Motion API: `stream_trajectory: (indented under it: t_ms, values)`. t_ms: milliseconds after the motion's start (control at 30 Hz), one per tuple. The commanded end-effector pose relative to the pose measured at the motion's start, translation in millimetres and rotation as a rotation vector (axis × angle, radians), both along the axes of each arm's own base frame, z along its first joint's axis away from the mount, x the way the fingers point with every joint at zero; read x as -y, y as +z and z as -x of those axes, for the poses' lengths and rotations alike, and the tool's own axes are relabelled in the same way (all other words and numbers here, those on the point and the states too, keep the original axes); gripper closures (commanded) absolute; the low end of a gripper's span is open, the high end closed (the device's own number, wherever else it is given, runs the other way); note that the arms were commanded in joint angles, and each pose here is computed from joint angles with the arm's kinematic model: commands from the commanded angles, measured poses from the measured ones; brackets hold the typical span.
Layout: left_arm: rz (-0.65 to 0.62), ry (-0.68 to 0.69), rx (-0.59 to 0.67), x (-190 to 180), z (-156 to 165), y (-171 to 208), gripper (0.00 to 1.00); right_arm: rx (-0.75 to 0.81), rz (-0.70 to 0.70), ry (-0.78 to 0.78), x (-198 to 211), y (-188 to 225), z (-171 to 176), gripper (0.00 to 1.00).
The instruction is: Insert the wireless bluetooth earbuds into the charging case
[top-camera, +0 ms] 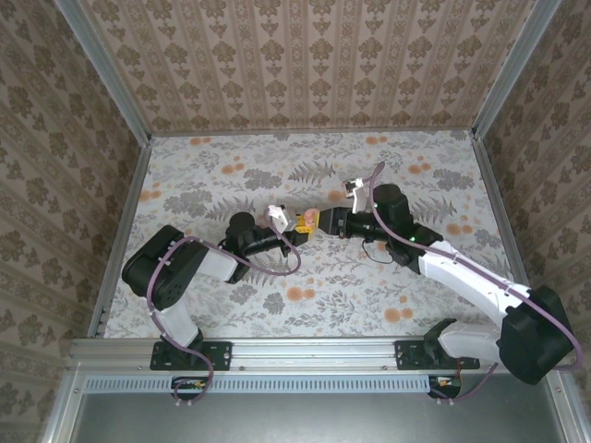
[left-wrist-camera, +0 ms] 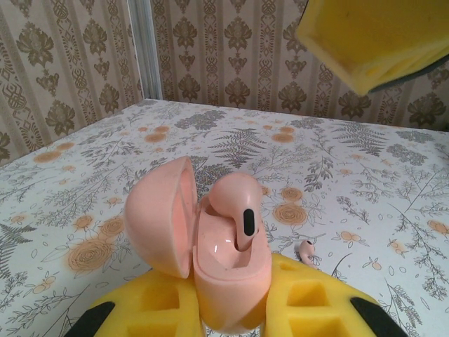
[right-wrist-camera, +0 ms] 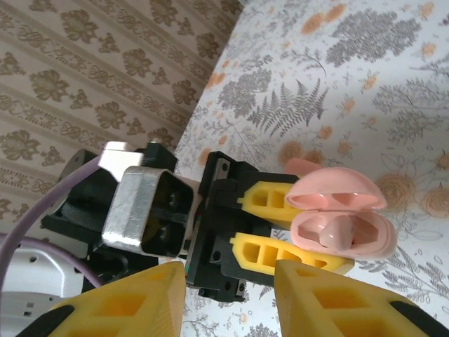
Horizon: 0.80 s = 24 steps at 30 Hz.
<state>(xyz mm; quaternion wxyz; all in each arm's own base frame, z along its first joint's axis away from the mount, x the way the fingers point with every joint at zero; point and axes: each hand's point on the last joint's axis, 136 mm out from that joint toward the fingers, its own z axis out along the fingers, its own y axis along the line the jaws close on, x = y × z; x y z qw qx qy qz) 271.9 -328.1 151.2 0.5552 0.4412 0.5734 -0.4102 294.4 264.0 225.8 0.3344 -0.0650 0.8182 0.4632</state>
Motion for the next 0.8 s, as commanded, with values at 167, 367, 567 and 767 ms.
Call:
stream_trajectory:
  t_ms: [167, 367, 567, 767]
  values:
    - [0.059, 0.005, 0.053, 0.5, -1.8, 27.6, 0.89, -0.092, 0.017, -0.062, -2.0, -12.7, -14.8, 0.63]
    - [0.058, 0.005, 0.053, -0.1, -1.0, 27.5, 0.89, -0.095, 0.021, -0.062, -4.2, -13.8, -18.9, 0.64]
    - [0.059, 0.005, 0.055, -0.4, -0.6, 28.3, 0.89, -0.099, 0.028, -0.073, -3.3, -17.1, -22.5, 0.65]
    - [0.061, 0.005, 0.056, -0.5, -0.4, 29.4, 0.89, -0.1, 0.032, -0.083, -3.0, -17.8, -25.3, 0.65]
